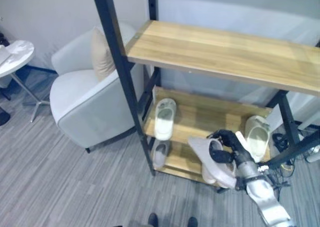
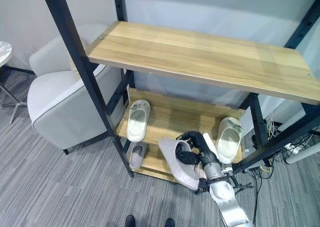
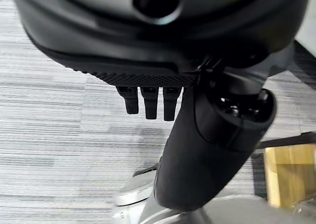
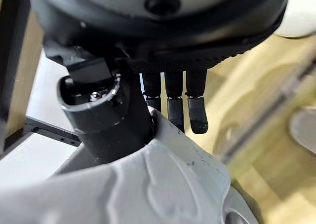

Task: Arrange the slippers neatly on the shoe rack.

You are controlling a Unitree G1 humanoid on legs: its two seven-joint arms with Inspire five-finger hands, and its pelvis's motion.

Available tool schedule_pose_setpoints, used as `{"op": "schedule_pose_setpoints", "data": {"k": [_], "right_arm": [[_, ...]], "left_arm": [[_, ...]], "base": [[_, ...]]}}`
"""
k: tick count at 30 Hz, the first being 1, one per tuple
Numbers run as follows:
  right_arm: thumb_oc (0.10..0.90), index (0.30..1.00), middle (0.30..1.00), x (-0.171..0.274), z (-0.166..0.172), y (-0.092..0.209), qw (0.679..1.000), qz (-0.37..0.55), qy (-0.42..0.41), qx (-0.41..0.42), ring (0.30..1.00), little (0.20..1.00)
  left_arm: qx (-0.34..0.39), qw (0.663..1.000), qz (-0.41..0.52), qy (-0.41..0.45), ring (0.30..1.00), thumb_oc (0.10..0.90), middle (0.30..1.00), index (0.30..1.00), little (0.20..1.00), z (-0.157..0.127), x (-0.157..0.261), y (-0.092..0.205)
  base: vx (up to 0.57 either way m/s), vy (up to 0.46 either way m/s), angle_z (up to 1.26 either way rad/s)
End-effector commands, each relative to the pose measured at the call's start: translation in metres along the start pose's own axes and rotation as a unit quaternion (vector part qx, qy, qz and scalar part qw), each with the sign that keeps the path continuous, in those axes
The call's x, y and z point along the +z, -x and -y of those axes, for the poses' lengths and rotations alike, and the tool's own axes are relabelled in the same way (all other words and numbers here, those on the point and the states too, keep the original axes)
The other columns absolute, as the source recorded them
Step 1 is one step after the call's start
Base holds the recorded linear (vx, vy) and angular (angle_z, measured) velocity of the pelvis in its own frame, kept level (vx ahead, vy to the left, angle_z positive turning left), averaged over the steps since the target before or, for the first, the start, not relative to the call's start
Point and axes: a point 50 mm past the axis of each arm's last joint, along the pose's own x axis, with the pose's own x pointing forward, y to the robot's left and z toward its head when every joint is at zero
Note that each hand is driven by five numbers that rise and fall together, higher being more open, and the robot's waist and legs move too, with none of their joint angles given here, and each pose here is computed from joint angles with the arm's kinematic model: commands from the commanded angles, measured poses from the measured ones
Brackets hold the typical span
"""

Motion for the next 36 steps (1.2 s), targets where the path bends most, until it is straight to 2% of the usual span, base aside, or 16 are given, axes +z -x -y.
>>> {"op": "schedule_pose_setpoints", "data": {"k": [1, 6, 11, 14, 16, 17, 18, 21, 25, 26, 27, 30, 32, 34, 35, 36], "right_arm": [[0.4, 0.3, 0.3, 0.053, 0.004, -0.001, 0.987, 0.15, -0.049, 0.021, 0.3, 0.3], [0.4, 0.3, 0.3, 0.038, -0.009, 0.008, 0.983, 0.118, -0.124, 0.064, 0.3, 0.3], [0.4, 0.3, 0.3, 0.031, -0.017, 0.016, 0.98, 0.102, -0.14, 0.1, 0.3, 0.3], [0.4, 0.3, 0.3, 0.03, -0.018, 0.014, 0.979, 0.101, -0.144, 0.104, 0.3, 0.3], [0.4, 0.3, 0.3, 0.026, -0.022, -0.003, 0.982, 0.092, -0.14, 0.091, 0.3, 0.3], [0.4, 0.3, 0.3, 0.041, -0.016, -0.012, 0.98, 0.128, -0.13, 0.075, 0.3, 0.3], [0.4, 0.3, 0.3, 0.042, -0.016, -0.013, 0.98, 0.128, -0.13, 0.075, 0.3, 0.3], [0.4, 0.3, 0.3, 0.059, -0.012, -0.024, 0.975, 0.169, -0.124, 0.069, 0.3, 0.3], [0.4, 0.3, 0.3, 0.074, -0.008, -0.043, 0.973, 0.196, -0.112, 0.052, 0.3, 0.3], [0.4, 0.3, 0.3, 0.104, 0.001, -0.059, 0.963, 0.253, -0.088, 0.031, 0.3, 0.3], [0.4, 0.3, 0.3, 0.104, 0.0, -0.059, 0.963, 0.254, -0.088, 0.031, 0.3, 0.3], [0.4, 0.3, 0.3, 0.152, 0.023, -0.08, 0.943, 0.33, -0.019, -0.026, 0.3, 0.3], [0.4, 0.3, 0.3, 0.162, 0.03, -0.087, 0.939, 0.342, -0.001, -0.047, 0.3, 0.3], [0.4, 0.3, 0.3, 0.2, 0.049, -0.092, 0.909, 0.397, 0.062, -0.106, 0.3, 0.3], [0.4, 0.3, 0.3, 0.209, 0.058, -0.093, 0.899, 0.407, 0.086, -0.136, 0.3, 0.3], [0.4, 0.3, 0.3, 0.22, 0.071, -0.092, 0.888, 0.418, 0.105, -0.162, 0.3, 0.3]], "left_arm": [[0.001, 1.0, -0.008, 0.007, 0.9, 0.8, 0.9, 0.9, 0.9, 0.005, -0.004, 0.0], [-0.008, 0.999, -0.037, 0.032, 0.9, 0.8, 0.9, 0.9, 0.9, 0.013, -0.027, 0.006], [-0.008, 0.996, -0.042, 0.079, 0.9, 0.8, 0.9, 0.9, 0.9, 0.015, -0.034, 0.008], [-0.004, 0.995, -0.02, 0.1, 0.9, 0.8, 0.9, 0.9, 0.9, 0.012, -0.022, 0.005], [0.017, 0.992, 0.024, 0.126, 0.9, 0.8, 0.9, 0.9, 0.9, -0.002, 0.006, 0.0], [0.051, 0.984, 0.055, 0.163, 0.9, 0.8, 0.9, 0.9, 0.9, -0.018, 0.028, -0.003], [0.051, 0.984, 0.056, 0.163, 0.9, 0.8, 0.9, 0.9, 0.9, -0.018, 0.028, -0.003], [0.115, 0.96, 0.127, 0.223, 0.9, 0.8, 0.9, 0.9, 0.9, -0.038, 0.058, 0.0], [0.147, 0.943, 0.141, 0.263, 0.9, 0.8, 0.9, 0.9, 0.9, -0.045, 0.063, 0.001], [0.198, 0.898, 0.162, 0.357, 0.9, 0.8, 0.9, 0.9, 0.9, -0.065, 0.074, 0.005], [0.198, 0.898, 0.162, 0.358, 0.9, 0.8, 0.9, 0.9, 0.9, -0.065, 0.075, 0.005], [0.235, 0.847, 0.206, 0.43, 0.9, 0.8, 0.9, 0.9, 0.9, -0.091, 0.099, 0.012], [0.236, 0.841, 0.214, 0.437, 0.9, 0.8, 0.9, 0.9, 0.9, -0.092, 0.104, 0.013], [0.235, 0.814, 0.239, 0.475, 0.9, 0.8, 0.9, 0.9, 0.9, -0.098, 0.118, 0.018], [0.244, 0.788, 0.294, 0.483, 0.9, 0.8, 0.9, 0.9, 0.9, -0.104, 0.139, 0.031], [0.221, 0.779, 0.321, 0.491, 0.9, 0.8, 0.9, 0.9, 0.9, -0.095, 0.149, 0.038]], "base": [[0.04, -0.069, 0.0], [0.02, -0.061, 0.0], [0.01, -0.045, 0.02], [-0.07, -0.017, 0.04], [-0.47, -0.038, 0.1], [-0.45, -0.016, 0.17], [-0.41, -0.009, 0.44], [-0.18, 0.008, 0.57], [-0.14, 0.019, 0.0], [-0.13, 0.024, 0.09], [-0.22, 0.041, 0.09], [-0.26, 0.067, 0.04], [-0.15, 0.041, 0.09], [-0.2, 0.062, 0.16], [-0.11, 0.054, 0.15], [-0.07, 0.045, 0.14]]}}
